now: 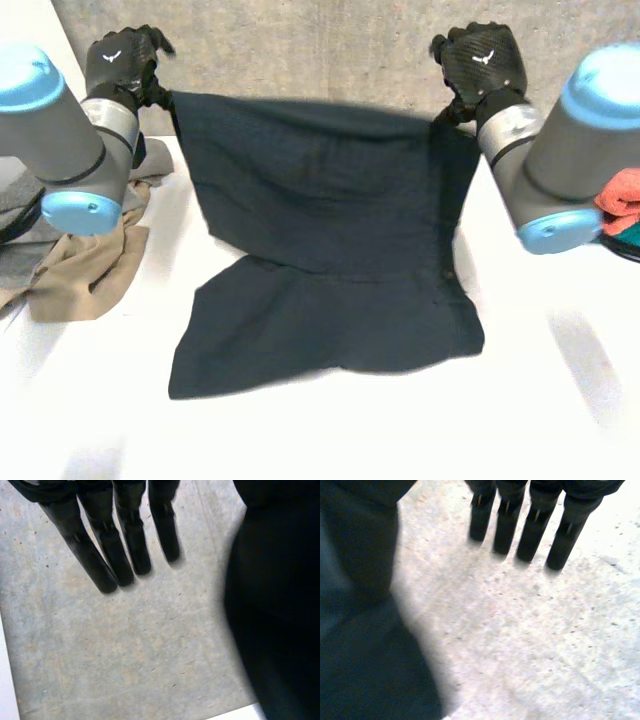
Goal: Fold the laundry.
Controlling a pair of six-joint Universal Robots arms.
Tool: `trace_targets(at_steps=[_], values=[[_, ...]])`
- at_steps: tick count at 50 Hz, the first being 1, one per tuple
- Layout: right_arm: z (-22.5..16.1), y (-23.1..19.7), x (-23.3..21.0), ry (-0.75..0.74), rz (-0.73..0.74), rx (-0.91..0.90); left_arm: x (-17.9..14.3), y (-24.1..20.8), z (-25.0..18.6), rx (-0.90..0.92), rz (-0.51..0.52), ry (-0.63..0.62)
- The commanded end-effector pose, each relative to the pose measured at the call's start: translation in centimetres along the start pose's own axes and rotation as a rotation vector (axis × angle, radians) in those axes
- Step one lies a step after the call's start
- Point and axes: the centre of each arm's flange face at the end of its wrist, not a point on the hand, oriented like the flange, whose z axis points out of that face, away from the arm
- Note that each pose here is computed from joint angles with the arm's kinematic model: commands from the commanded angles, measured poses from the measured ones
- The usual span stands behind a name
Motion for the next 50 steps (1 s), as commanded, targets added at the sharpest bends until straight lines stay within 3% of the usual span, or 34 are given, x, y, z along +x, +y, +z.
trace_targets(at_steps=[1,5,11,17,23,29,37,45,50], values=[[1.0,2.4,0.2,0.048,-0.021,0.017,-0.7,-1.4,0.8,0.067,0.025,-0.025],[-0.6,0.9,1.2,0.026,0.018,-0.08,-0.8,-3.9,-0.1,0.087,0.076,-0.029],[-4.7,-1.9,2.3,-0.045,-0.009,-0.247,0.3,-6.0,-4.3,0.042,0.285,-0.015],[-10.6,-2.2,2.0,-0.202,-0.088,-0.466,1.5,-4.0,-9.5,-0.037,0.479,0.055],[-13.8,-1.5,0.9,-0.298,-0.088,-0.511,-1.0,-0.4,-9.4,-0.094,0.617,0.017],[-16.5,0.5,0.0,-0.357,-0.086,-0.585,0.0,1.9,-15.7,-0.357,0.58,0.086],[-19.4,3.7,-1.8,-0.527,-0.109,-0.618,2.5,1.6,-26.6,-0.642,0.404,0.234],[-19.4,6.4,-3.1,-0.587,-0.093,-0.55,2.7,3.1,-30.3,-0.793,0.275,0.279],[-18.8,7.9,-3.7,-0.574,-0.112,-0.5,2.8,4.2,-30.6,-0.824,0.262,0.294]])
